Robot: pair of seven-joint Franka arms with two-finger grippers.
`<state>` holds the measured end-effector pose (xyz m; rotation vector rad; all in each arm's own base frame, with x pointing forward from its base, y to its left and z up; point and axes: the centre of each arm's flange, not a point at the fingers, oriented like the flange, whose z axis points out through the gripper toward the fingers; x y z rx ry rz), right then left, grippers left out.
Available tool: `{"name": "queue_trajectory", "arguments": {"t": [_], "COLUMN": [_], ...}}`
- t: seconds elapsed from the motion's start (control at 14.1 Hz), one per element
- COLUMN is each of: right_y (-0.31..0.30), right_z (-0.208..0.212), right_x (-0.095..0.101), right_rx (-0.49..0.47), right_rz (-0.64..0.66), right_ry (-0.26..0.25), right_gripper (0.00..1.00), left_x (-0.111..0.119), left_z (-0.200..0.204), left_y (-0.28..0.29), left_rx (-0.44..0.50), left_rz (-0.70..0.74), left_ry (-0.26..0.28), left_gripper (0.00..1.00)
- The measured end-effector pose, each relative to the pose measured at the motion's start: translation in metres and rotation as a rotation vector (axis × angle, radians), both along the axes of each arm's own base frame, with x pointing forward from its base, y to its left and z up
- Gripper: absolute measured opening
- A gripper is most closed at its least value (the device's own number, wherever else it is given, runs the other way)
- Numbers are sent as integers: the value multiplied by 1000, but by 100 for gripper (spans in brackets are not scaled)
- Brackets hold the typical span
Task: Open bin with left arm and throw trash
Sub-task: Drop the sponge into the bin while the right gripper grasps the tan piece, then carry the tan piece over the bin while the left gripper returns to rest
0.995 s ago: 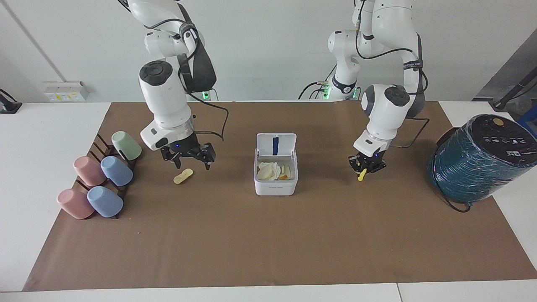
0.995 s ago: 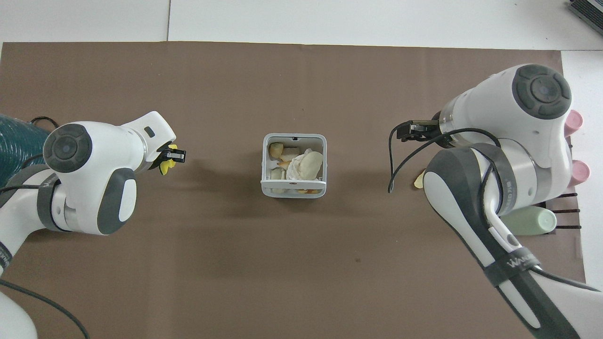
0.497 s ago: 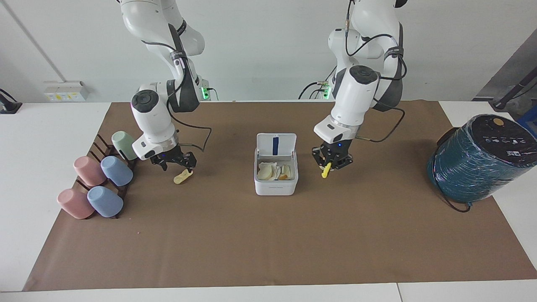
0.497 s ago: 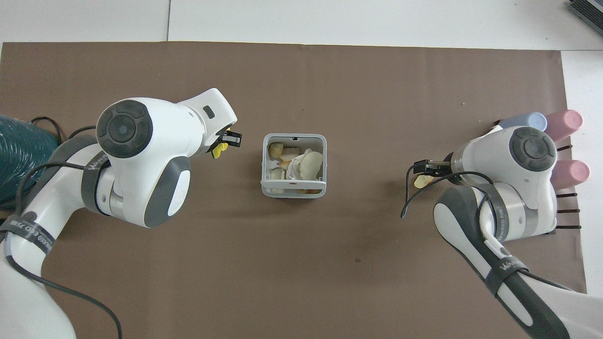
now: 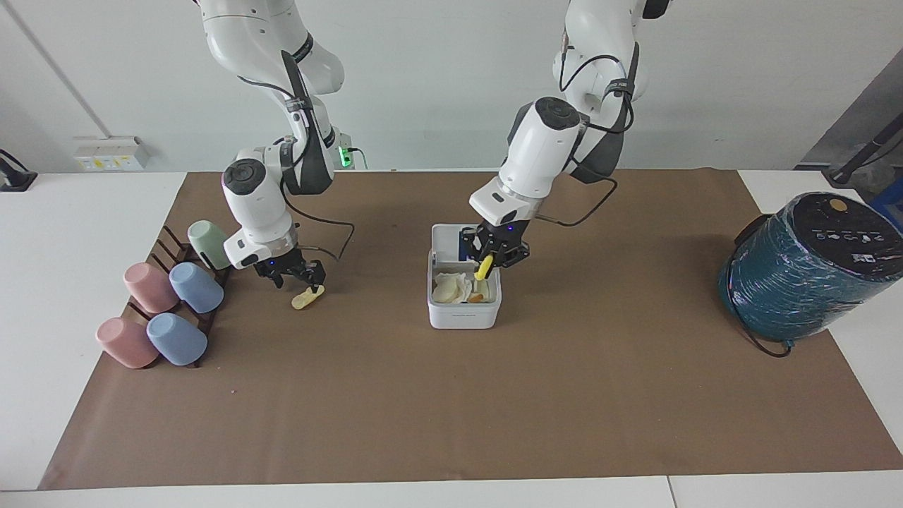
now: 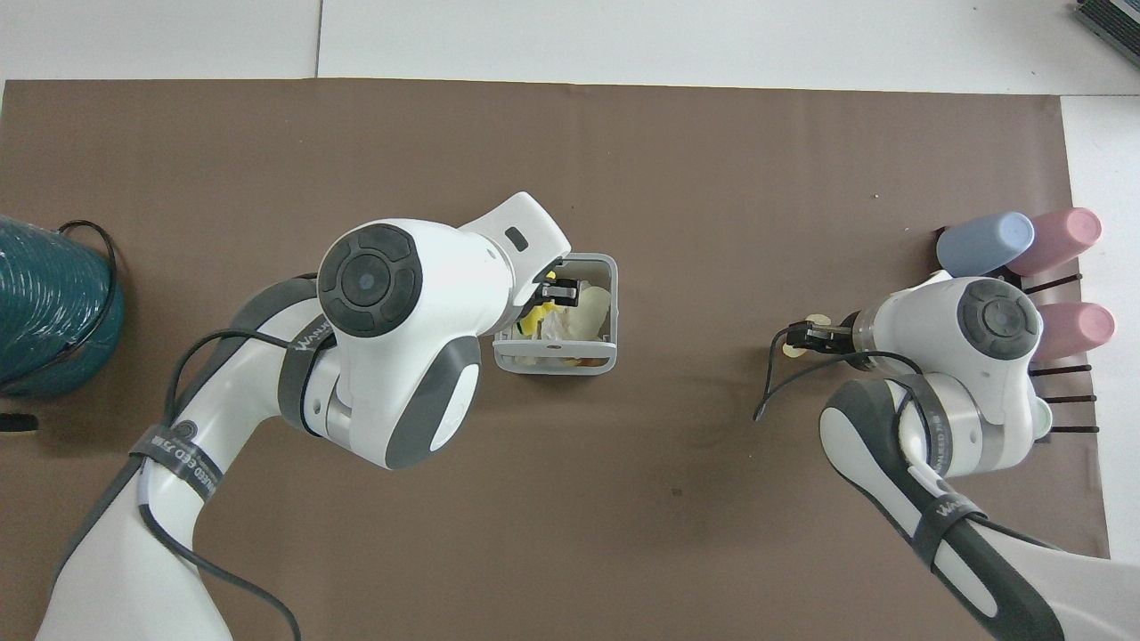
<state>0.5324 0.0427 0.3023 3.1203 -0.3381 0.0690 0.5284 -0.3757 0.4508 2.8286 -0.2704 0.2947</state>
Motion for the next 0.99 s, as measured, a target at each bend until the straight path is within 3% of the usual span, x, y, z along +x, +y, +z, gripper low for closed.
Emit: {"name": "queue_trajectory", "arguments": {"t": [0.28, 0.36, 0.43, 0.64, 0.71, 0.99], "right_y": [3, 3, 3, 4, 5, 11], "right_z": [0, -1, -3, -4, -4, 7], "right_x": [0, 1, 1, 3, 3, 11], "right_rx": [2, 4, 6, 9, 10, 18], "right_rz": [-18, -18, -18, -22, -25, -72], "right_ry": [-5, -12, -20, -28, -29, -52], "right_gripper": [50, 50, 43, 8, 4, 4], "left_x": [0, 1, 3, 14, 18, 26], "left_z": [-3, -4, -6, -9, -9, -12], "left_y": [-2, 1, 6, 40, 53, 116], "left_rx": [2, 7, 16, 57, 76, 197], "left_rz": [6, 10, 18, 57, 64, 88], "left_ry": [5, 11, 24, 98, 110, 95], "left_gripper": [79, 89, 100, 100, 100, 100]}}
